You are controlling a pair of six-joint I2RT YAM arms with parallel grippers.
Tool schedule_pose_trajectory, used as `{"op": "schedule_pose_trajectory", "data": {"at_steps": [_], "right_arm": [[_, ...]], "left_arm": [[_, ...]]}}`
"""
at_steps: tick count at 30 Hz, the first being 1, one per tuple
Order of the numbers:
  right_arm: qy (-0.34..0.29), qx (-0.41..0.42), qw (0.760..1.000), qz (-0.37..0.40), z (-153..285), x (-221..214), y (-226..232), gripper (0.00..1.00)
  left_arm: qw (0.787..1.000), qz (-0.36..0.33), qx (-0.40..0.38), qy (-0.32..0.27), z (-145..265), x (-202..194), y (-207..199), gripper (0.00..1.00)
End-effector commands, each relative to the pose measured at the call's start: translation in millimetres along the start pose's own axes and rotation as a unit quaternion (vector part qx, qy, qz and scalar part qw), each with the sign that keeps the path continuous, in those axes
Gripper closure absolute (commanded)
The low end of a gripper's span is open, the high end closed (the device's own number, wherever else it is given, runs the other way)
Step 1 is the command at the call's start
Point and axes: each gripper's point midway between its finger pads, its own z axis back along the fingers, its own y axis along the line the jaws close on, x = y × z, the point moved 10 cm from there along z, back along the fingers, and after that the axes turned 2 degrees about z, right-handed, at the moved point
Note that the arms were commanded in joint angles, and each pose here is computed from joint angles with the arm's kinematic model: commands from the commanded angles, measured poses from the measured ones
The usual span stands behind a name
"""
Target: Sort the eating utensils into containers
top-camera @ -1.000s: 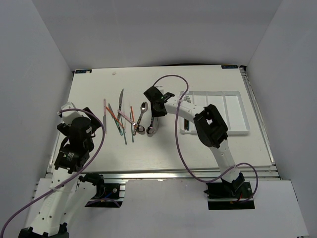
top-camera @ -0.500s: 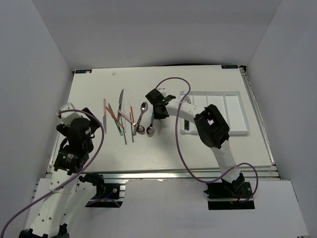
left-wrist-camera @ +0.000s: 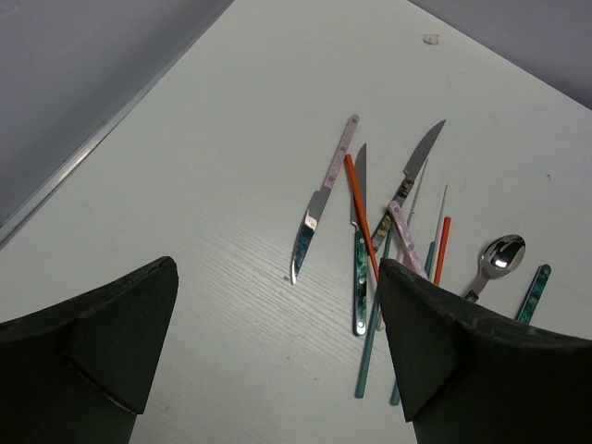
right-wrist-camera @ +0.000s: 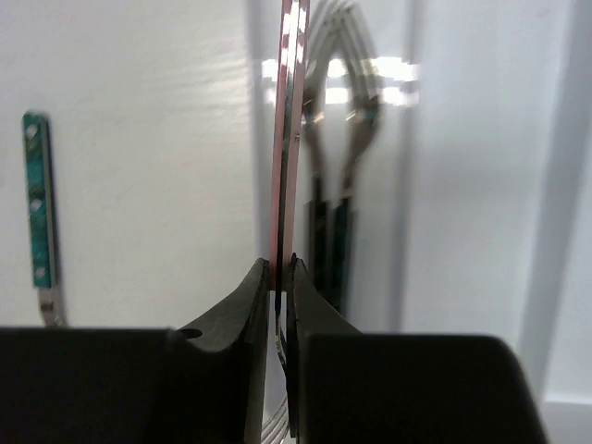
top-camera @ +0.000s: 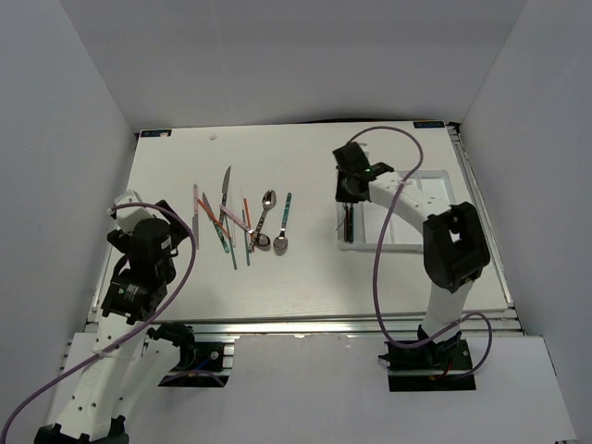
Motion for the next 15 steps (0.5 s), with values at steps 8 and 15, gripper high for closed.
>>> {"op": "schedule_pose_trajectory", "data": {"at_steps": [8,15], "right_arm": [[0.012,0.009,1.0,0.024,-14.2,9.2,-42.5,1.0],[0.025,0.017,0.999,0.02,-19.0,-1.7,-42.6,0.83]], "left_arm": [[1.0,-0.012,-0.005,0.011,-4.7,-3.4,-4.7,0.02],[1.0,-0.016,-0.004,0.016,-6.6,-4.9,-5.8,0.02]]}}
